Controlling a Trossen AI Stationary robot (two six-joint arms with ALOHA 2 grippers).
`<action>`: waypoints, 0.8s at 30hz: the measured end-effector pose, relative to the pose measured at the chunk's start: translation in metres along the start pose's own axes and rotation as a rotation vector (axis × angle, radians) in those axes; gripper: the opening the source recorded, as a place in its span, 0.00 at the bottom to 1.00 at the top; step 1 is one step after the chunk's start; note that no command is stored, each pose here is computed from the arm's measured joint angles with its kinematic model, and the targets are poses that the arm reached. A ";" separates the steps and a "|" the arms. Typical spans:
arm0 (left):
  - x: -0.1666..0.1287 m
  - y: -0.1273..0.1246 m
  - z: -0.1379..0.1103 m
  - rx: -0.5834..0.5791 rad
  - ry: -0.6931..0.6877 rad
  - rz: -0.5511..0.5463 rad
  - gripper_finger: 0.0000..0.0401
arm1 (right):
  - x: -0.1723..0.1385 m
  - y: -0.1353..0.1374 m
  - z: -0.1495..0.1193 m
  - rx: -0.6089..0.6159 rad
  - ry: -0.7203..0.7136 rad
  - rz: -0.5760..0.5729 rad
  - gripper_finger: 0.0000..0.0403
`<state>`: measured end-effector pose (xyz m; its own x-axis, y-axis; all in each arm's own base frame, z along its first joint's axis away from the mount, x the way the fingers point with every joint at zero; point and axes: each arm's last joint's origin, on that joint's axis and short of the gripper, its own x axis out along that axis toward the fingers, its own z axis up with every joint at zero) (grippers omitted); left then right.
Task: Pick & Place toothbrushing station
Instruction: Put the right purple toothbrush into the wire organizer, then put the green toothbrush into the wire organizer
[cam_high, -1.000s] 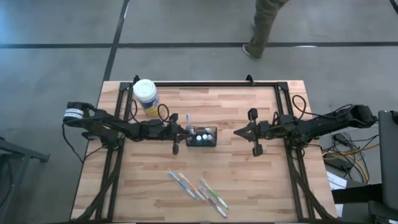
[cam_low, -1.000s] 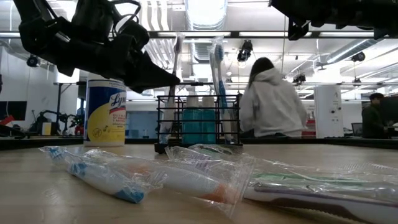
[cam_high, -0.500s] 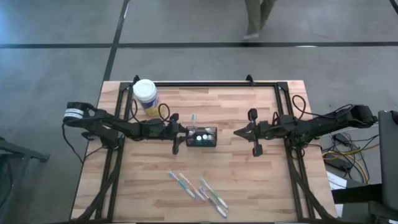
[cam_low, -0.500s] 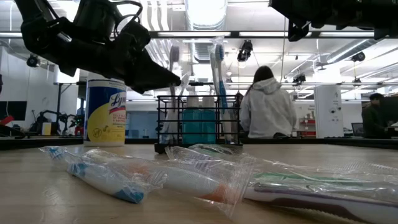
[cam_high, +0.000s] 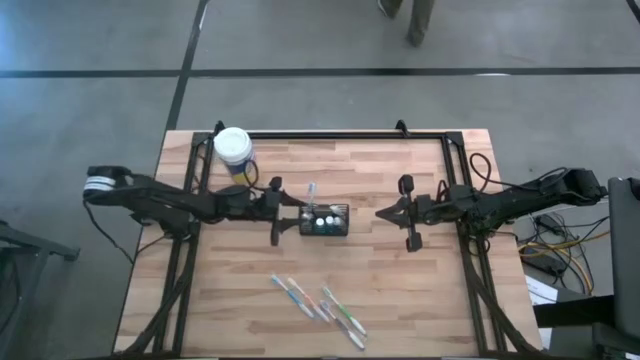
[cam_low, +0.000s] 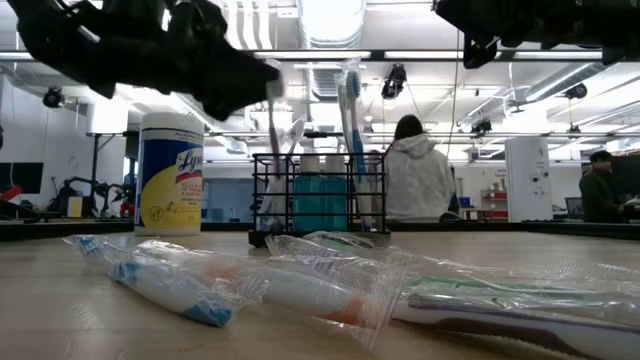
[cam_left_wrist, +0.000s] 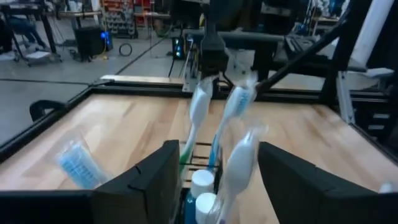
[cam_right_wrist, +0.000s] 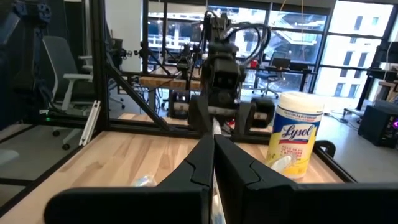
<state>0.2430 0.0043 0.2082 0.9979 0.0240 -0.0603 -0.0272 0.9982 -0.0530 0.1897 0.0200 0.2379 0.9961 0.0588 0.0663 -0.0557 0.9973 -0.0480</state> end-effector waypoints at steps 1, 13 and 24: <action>-0.004 0.000 0.003 0.000 0.011 -0.007 0.55 | 0.000 0.000 0.000 0.000 0.003 0.000 0.02; -0.072 -0.002 0.041 0.214 0.027 -0.013 0.48 | 0.000 0.000 0.000 0.019 0.001 0.000 0.02; -0.106 0.005 0.028 0.246 0.010 0.095 0.07 | 0.000 0.000 0.000 0.019 -0.005 0.000 0.02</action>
<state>0.1384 0.0084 0.2428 0.9909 0.1191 -0.0632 -0.1046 0.9747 0.1976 0.1895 0.0200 0.2382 0.9957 0.0588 0.0714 -0.0568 0.9980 -0.0293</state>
